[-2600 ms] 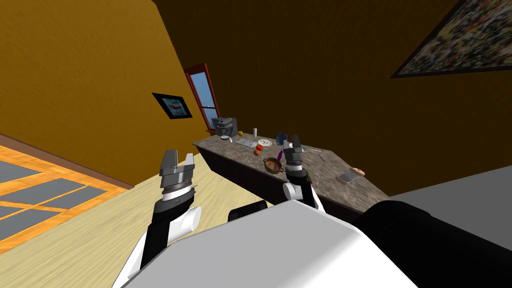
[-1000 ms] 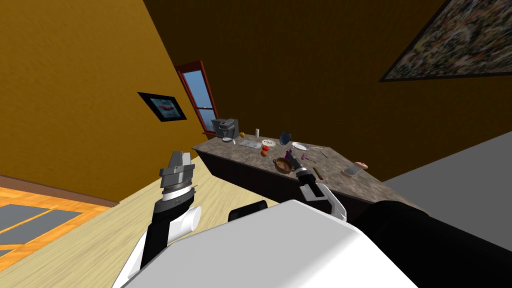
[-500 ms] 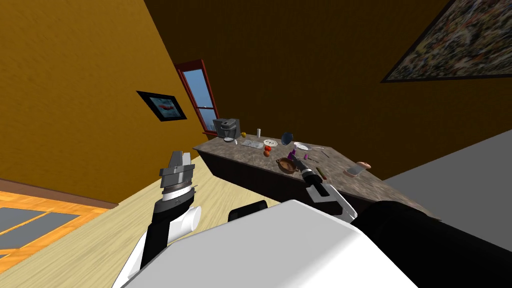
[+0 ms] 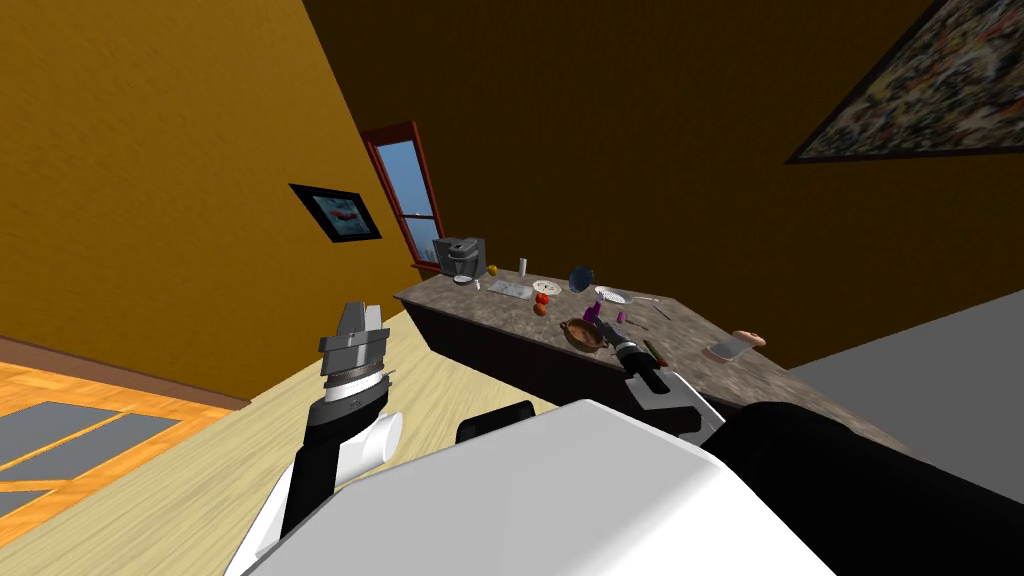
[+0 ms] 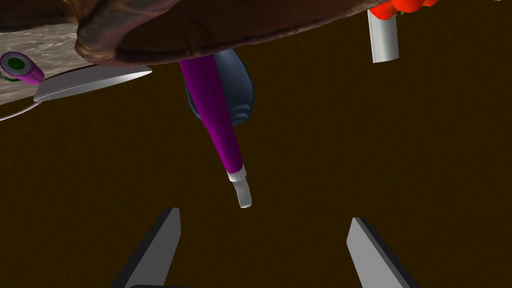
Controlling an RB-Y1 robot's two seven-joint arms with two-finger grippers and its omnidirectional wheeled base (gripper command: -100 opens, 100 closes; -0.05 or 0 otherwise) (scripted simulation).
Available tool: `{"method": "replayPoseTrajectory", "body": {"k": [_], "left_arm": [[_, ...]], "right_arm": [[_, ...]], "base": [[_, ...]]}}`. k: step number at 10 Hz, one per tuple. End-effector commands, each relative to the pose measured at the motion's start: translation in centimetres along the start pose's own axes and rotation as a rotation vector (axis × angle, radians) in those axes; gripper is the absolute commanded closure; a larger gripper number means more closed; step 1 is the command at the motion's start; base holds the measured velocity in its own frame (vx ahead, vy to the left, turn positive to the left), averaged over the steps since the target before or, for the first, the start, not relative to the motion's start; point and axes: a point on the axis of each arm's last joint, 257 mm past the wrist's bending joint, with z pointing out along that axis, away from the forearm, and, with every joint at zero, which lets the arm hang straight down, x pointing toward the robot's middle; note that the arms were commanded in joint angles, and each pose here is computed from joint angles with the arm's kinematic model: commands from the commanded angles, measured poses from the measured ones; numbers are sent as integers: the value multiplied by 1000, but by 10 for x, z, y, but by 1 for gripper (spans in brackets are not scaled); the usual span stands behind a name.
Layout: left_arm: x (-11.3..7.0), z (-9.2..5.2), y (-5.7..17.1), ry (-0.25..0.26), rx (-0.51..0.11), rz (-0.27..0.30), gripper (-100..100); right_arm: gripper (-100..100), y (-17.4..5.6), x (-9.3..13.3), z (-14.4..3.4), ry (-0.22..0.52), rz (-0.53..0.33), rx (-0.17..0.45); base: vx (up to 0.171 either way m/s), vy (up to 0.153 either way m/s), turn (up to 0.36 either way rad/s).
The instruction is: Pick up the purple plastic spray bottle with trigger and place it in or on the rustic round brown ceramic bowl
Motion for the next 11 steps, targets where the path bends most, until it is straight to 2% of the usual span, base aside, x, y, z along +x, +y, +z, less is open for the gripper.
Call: {"method": "replayPoseTrajectory", "body": {"k": [1, 2, 5, 8, 9, 10, 11], "left_arm": [[0, 0, 0, 0, 0, 0, 0], [0, 0, 0, 0, 0, 0, 0], [0, 0, 0, 0, 0, 0, 0], [0, 0, 0, 0, 0, 0, 0], [0, 0, 0, 0, 0, 0, 0], [0, 0, 0, 0, 0, 0, 0], [0, 0, 0, 0, 0, 0, 0]], "right_arm": [[-100, -19, 0, 1, 15, -40, 44], [-100, -43, 0, -1, 34, -87, 95], [-100, -78, -2, -7, 62, -154, 168], [-100, -131, -3, -21, 109, -243, 284], [-100, -142, -3, -25, 120, -261, 310], [-100, -133, -4, -22, 111, -248, 289], [0, -135, -4, -22, 113, -251, 294]], "base": [[45, 18, 67], [75, 17, 139], [69, 5, 129], [93, -18, 209], [91, -45, 141], [37, -21, 26], [8, -5, -2]]}}
